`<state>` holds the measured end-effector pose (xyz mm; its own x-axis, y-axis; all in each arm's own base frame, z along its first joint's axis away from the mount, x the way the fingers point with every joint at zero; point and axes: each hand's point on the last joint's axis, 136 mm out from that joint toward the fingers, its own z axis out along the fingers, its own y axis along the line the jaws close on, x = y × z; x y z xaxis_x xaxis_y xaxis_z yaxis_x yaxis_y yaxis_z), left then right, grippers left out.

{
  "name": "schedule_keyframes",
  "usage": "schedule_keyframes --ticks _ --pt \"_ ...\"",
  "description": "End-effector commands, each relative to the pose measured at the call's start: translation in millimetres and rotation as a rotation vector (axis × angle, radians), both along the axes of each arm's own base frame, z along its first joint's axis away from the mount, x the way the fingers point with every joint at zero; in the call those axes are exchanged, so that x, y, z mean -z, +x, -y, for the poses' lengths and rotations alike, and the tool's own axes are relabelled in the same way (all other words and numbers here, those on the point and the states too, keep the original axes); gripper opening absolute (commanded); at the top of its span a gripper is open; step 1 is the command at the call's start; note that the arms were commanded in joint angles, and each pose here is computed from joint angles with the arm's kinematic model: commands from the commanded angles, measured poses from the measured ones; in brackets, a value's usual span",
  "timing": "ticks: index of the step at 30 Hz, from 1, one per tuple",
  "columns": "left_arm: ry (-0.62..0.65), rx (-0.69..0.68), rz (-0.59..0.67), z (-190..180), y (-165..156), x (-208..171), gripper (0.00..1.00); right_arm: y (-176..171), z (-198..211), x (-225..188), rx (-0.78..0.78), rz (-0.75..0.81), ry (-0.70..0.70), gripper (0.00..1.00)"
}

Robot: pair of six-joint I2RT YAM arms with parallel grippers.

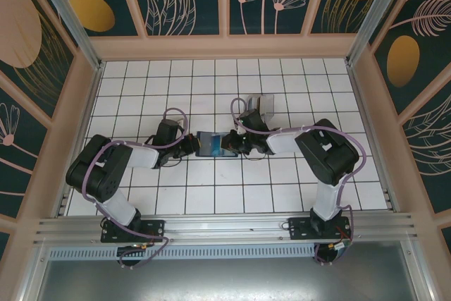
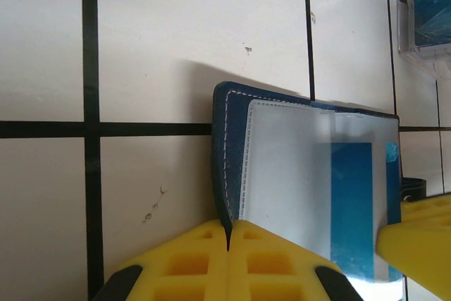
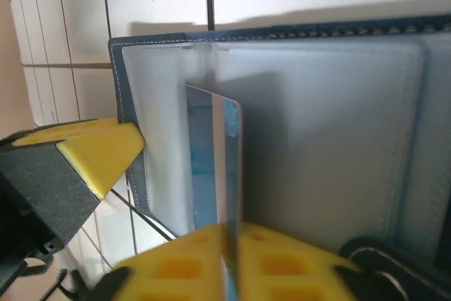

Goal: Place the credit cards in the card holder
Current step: Insert the credit card into the card slot.

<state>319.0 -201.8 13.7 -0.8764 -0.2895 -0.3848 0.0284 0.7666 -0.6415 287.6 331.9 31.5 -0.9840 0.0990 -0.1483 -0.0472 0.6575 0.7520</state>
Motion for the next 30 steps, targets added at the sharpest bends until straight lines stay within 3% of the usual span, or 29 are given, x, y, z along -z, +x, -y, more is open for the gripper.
schedule_keyframes --ticks 1,11,30 --pt "0.168 -0.05 -0.189 -34 -38 56 0.04 -12 0 7 -0.019 -0.034 -0.003 0.0" --pt "0.202 -0.054 -0.2 -40 -43 60 0.03 -3 4 -2 0.05 -0.007 0.129 0.0" --pt "0.182 -0.062 -0.174 -39 -42 52 0.02 7 2 7 0.026 0.055 0.195 0.0"
